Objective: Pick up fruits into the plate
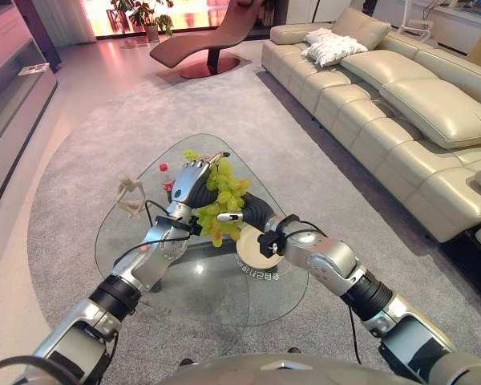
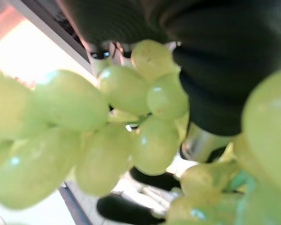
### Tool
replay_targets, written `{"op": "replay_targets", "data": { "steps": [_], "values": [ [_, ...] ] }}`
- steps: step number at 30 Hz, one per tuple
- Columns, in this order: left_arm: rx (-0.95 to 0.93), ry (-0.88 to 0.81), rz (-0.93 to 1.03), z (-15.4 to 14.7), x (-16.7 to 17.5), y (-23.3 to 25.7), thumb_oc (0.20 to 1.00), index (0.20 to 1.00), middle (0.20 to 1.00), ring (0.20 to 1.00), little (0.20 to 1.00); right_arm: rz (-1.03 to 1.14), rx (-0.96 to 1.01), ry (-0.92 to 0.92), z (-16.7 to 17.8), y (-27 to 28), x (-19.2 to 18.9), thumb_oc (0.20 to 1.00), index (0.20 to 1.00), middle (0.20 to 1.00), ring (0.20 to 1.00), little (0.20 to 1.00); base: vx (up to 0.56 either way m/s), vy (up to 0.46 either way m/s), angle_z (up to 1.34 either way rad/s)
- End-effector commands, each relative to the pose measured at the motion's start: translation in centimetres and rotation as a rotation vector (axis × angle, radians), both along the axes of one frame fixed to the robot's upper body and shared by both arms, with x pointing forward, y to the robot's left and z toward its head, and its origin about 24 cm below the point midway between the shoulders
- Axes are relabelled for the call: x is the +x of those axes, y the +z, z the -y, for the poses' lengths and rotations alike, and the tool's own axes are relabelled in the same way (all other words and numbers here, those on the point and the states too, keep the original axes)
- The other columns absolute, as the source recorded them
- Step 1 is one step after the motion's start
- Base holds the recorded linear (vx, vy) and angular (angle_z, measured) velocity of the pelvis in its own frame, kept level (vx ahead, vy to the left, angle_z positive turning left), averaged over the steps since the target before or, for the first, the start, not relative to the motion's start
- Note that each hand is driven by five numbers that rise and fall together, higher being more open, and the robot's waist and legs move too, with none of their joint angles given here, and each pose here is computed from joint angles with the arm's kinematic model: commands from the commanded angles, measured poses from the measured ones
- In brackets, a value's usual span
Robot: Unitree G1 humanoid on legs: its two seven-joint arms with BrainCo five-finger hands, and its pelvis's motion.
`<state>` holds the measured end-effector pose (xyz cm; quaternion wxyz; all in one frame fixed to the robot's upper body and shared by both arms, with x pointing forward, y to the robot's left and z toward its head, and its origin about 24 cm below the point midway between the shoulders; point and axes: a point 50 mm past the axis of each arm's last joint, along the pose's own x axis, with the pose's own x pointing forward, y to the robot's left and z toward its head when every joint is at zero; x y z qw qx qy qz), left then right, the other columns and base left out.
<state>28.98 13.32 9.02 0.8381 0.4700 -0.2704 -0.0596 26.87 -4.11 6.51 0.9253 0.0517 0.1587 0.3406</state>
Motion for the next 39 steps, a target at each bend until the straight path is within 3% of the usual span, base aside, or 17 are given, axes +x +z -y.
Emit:
{"op": "replay_targets", "data": {
  "steps": [1,26,27,28,36,39],
  "values": [
    [-0.052,-0.334,0.244,6.5,-0.5,6.1,0.200,0.200,0.200,0.200,0.200,0.152,0.274,0.188,-5.9,6.7,-1.2,0.200,0.200,0.200,0.200,0.200,0.00,0.000,0.00],
    [-0.048,-0.314,0.198,6.3,-0.5,5.8,0.200,0.200,0.200,0.200,0.200,0.202,0.395,0.105,-5.7,8.3,-1.1,0.200,0.200,0.200,0.200,0.200,0.00,0.001,0.00],
    [-0.044,-0.316,0.189,6.3,-0.4,5.7,0.498,0.498,0.498,0.498,0.498,0.203,0.398,0.101,-5.7,8.3,-1.1,0.200,0.200,0.200,0.200,0.200,0.00,0.000,0.00],
    [-0.034,-0.318,0.183,6.3,-0.4,5.7,1.000,1.000,1.000,1.000,1.000,0.203,0.400,0.098,-5.6,8.3,-1.1,0.200,0.200,0.200,0.200,0.200,0.00,0.000,0.00],
    [0.147,-0.305,0.091,5.7,0.2,4.8,1.000,1.000,1.000,1.000,1.000,0.220,0.392,0.065,-4.8,8.4,-0.6,0.200,0.200,0.200,0.200,0.200,0.00,0.000,0.00],
    [0.384,-0.171,-0.103,3.1,1.6,2.2,1.000,1.000,1.000,1.000,1.000,0.249,0.339,0.032,-3.6,8.2,0.1,0.200,0.200,0.200,0.200,0.200,0.00,0.000,0.00]
  ]
}}
